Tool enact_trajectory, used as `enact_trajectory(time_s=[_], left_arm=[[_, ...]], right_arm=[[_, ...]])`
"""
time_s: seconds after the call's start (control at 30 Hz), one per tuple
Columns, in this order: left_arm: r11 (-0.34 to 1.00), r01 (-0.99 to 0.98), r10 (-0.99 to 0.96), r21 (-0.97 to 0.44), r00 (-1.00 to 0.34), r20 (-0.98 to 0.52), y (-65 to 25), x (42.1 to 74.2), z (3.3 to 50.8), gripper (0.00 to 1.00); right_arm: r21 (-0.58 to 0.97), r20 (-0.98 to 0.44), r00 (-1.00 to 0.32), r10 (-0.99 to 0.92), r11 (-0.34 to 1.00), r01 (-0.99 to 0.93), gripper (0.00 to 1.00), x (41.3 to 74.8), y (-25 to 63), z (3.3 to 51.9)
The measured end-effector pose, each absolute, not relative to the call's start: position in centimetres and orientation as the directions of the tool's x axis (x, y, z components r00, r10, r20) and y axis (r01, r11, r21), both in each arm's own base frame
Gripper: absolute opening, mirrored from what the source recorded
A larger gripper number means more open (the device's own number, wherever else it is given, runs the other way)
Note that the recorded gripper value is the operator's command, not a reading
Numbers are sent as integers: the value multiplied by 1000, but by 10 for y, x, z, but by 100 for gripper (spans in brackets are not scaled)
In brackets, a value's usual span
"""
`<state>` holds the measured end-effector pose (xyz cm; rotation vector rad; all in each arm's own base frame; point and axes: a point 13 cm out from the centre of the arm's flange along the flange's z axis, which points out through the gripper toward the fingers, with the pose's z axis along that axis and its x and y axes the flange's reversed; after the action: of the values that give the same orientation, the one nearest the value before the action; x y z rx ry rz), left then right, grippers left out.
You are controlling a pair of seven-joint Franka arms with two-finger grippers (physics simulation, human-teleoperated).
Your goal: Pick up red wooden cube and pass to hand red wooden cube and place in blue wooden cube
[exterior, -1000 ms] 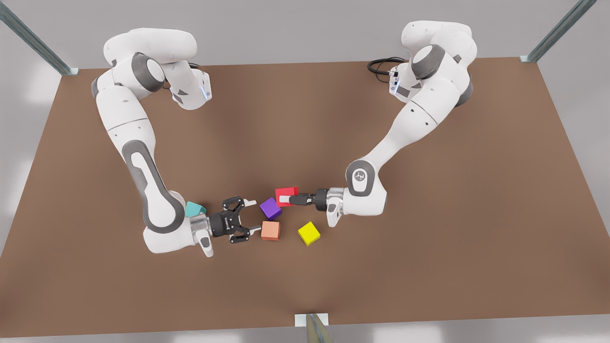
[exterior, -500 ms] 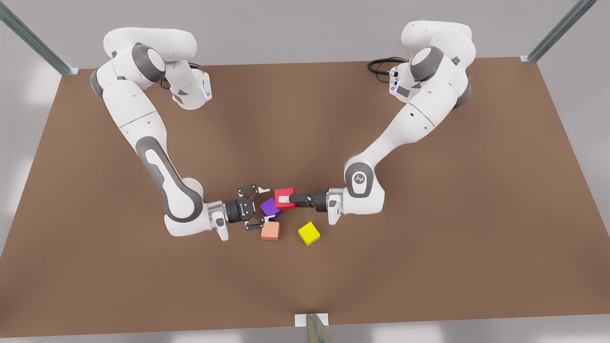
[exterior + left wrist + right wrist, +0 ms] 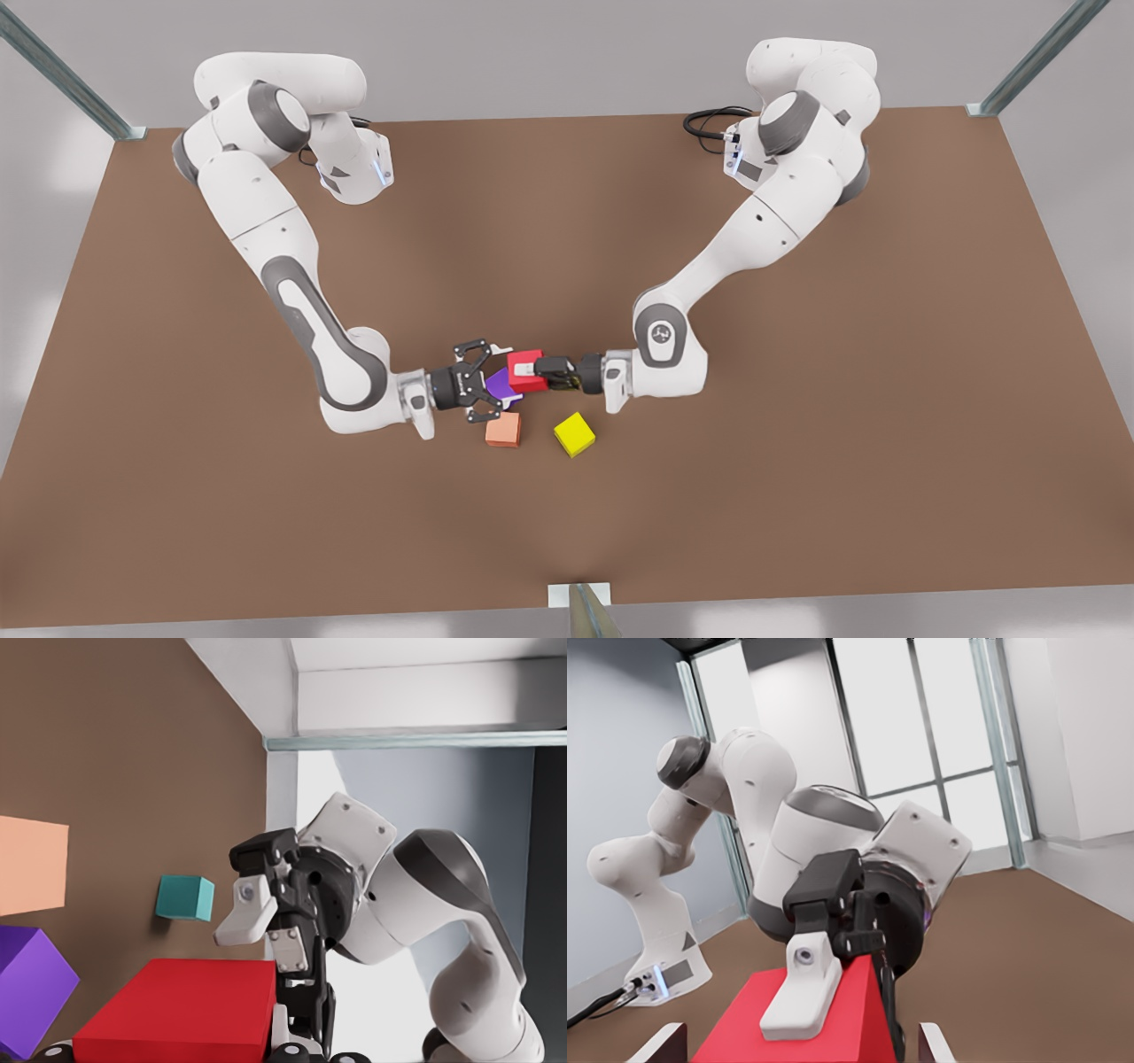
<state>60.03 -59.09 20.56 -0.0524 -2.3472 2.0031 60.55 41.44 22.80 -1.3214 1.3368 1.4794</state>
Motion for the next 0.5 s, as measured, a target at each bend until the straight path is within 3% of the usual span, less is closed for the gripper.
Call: enact_trajectory(time_s=[0.43,0.47,0.5], left_arm=[[171,52,54,-984,-998,-43,-593,602,204,60],[171,55,54,-984,-997,-46,-593,602,204,60],[171,57,54,-984,-997,-49,-593,602,204,60]], right_arm=[[196,-980,-186,-69,-179,-964,96,599,441,205],[192,-981,-183,-68,-178,-965,79,599,441,204],[188,-982,-178,-66,-177,-966,52,600,441,203]])
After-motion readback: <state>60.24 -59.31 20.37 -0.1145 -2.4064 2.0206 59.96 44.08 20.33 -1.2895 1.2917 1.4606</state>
